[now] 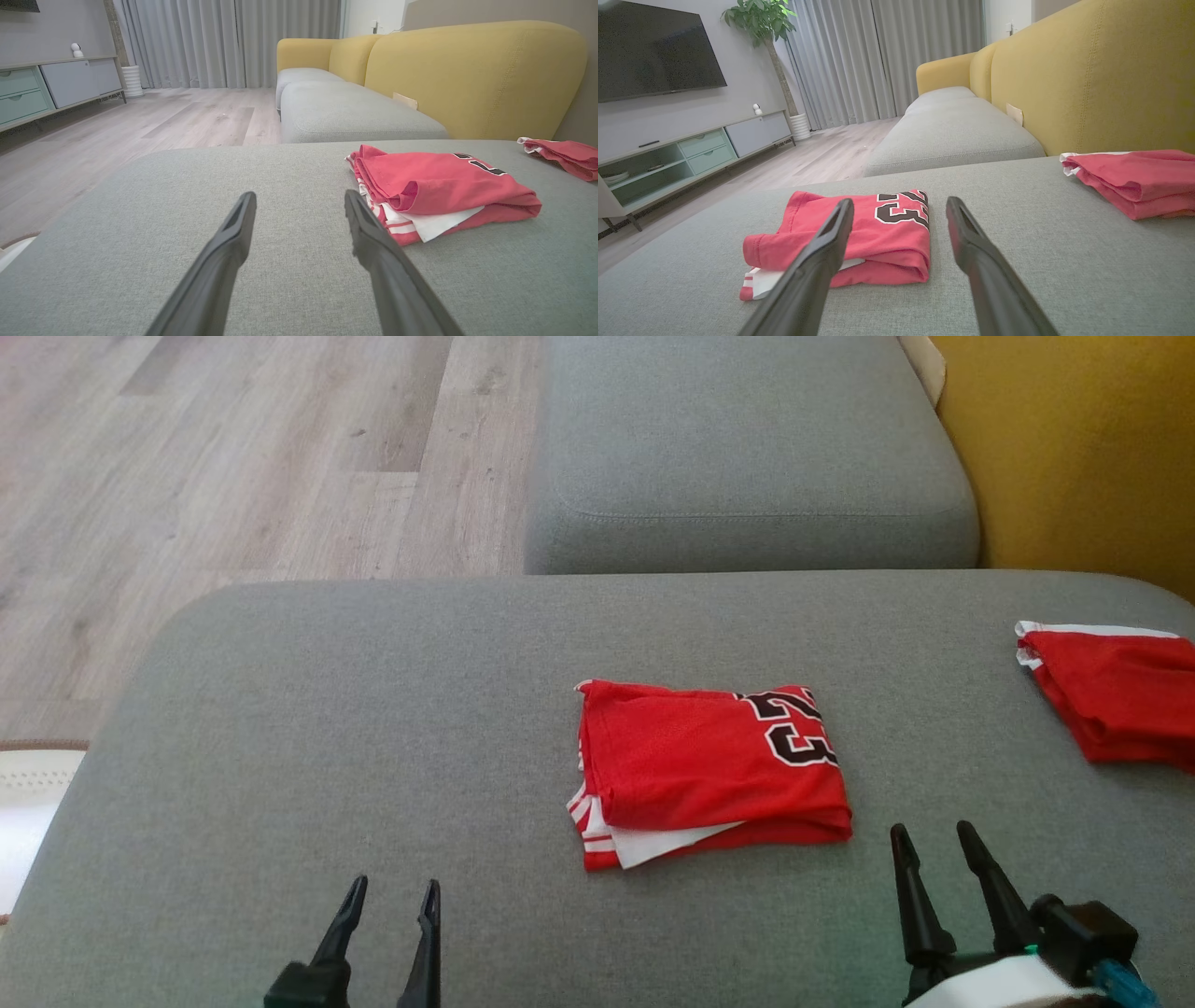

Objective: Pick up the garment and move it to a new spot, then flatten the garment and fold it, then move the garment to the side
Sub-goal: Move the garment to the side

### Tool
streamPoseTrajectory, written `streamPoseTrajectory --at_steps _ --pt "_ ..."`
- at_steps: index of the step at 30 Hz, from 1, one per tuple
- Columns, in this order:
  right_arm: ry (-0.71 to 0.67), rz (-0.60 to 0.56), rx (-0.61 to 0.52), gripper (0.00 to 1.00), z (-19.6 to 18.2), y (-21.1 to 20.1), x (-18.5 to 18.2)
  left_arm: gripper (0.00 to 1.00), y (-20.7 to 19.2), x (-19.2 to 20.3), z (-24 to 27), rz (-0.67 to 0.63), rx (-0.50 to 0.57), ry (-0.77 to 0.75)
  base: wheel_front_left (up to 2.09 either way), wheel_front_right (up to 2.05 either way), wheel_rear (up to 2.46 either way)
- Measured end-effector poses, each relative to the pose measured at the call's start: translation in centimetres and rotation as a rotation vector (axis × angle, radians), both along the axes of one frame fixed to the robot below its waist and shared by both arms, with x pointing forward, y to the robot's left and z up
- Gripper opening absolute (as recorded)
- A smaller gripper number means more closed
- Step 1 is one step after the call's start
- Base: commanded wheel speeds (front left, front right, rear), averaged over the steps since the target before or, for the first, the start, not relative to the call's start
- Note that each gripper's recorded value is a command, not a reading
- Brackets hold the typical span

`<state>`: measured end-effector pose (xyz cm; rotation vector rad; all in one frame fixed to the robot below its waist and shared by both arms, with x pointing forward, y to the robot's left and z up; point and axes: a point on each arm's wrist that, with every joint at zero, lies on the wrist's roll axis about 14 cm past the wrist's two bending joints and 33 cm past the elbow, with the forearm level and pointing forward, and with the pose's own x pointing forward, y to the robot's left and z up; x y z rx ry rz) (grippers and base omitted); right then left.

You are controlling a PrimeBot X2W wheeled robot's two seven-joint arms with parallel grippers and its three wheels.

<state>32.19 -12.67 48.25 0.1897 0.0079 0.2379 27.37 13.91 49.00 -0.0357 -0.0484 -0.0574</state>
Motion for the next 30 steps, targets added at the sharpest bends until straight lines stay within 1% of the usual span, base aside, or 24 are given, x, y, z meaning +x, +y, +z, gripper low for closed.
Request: streamPoseTrajectory --at_steps 17,30 --pt "0.022 -0.002 0.011 1.0 -0.6 0.1 -0.1 1.0 -0.3 0.4 -0.5 -0.012 0.003 0.019 0.0 0.0 0.0" --pt "0.033 0.007 0.003 1.0 -0.9 0.2 0.5 1.0 -0.3 1.1 -0.3 -0.014 0.001 0.018 0.0 0.0 0.0"
